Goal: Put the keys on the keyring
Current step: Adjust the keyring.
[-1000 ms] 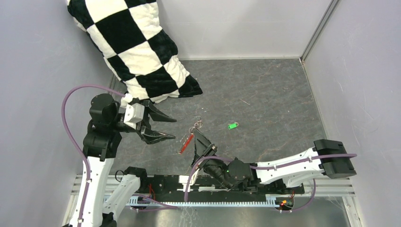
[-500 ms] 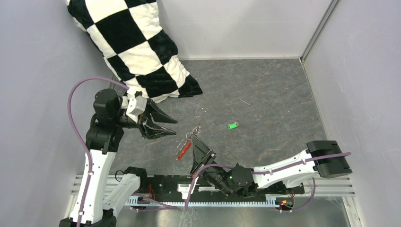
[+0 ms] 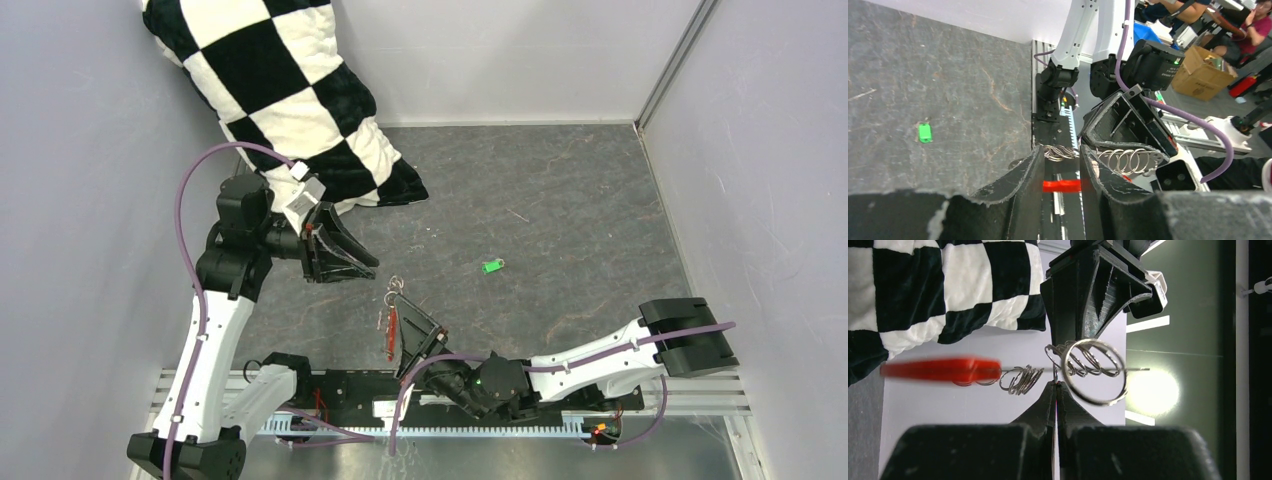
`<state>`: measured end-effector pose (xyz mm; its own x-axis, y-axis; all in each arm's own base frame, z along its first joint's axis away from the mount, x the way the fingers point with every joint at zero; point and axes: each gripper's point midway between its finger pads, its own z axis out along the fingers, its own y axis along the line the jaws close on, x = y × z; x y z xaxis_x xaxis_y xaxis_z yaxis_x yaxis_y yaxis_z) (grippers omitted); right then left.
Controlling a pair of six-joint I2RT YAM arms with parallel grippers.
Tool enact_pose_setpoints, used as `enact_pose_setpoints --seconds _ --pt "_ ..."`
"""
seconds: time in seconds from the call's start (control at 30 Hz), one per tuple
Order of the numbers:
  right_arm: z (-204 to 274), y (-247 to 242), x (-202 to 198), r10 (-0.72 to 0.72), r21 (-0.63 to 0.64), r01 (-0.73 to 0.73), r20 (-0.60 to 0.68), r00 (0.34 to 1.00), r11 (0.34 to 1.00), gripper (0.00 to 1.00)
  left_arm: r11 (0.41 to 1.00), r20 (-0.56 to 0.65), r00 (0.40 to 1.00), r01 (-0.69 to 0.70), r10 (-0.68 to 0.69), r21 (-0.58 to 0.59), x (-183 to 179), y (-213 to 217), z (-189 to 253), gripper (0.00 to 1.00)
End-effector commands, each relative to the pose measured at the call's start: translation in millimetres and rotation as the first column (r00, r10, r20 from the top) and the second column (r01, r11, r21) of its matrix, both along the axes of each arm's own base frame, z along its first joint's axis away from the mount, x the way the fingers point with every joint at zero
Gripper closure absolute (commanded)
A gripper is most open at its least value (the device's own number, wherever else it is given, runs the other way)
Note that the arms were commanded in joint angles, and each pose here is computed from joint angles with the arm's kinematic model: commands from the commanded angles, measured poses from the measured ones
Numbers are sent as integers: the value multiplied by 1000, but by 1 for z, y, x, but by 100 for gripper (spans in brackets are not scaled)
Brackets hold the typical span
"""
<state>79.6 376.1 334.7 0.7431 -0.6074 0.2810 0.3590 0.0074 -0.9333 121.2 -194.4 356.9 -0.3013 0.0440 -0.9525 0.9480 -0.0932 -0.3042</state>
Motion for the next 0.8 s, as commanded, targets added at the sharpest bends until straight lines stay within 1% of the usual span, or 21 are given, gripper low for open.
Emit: enact_pose_setpoints --seconds 0.0,0.17,0.4,0.6,0.77 --pt "34 1 -7 -18 -39 25 169 985 999 99 998 -108 993 55 -56 -7 -16 2 5 62" --pt "38 2 0 -44 -40 53 199 979 998 99 998 -182 981 71 -70 -1 -20 1 9 62" --pt "46 7 1 -41 -26 48 224 974 999 99 997 -247 966 79 -74 10 -26 0 0 62" --pt "48 8 7 -58 -15 64 236 970 998 99 997 -271 960 77 -70 16 -28 -1 -1 63" --pt "47 9 8 -60 -19 67 245 968 998 99 998 -283 958 53 -44 26 -23 -3 -4 68"
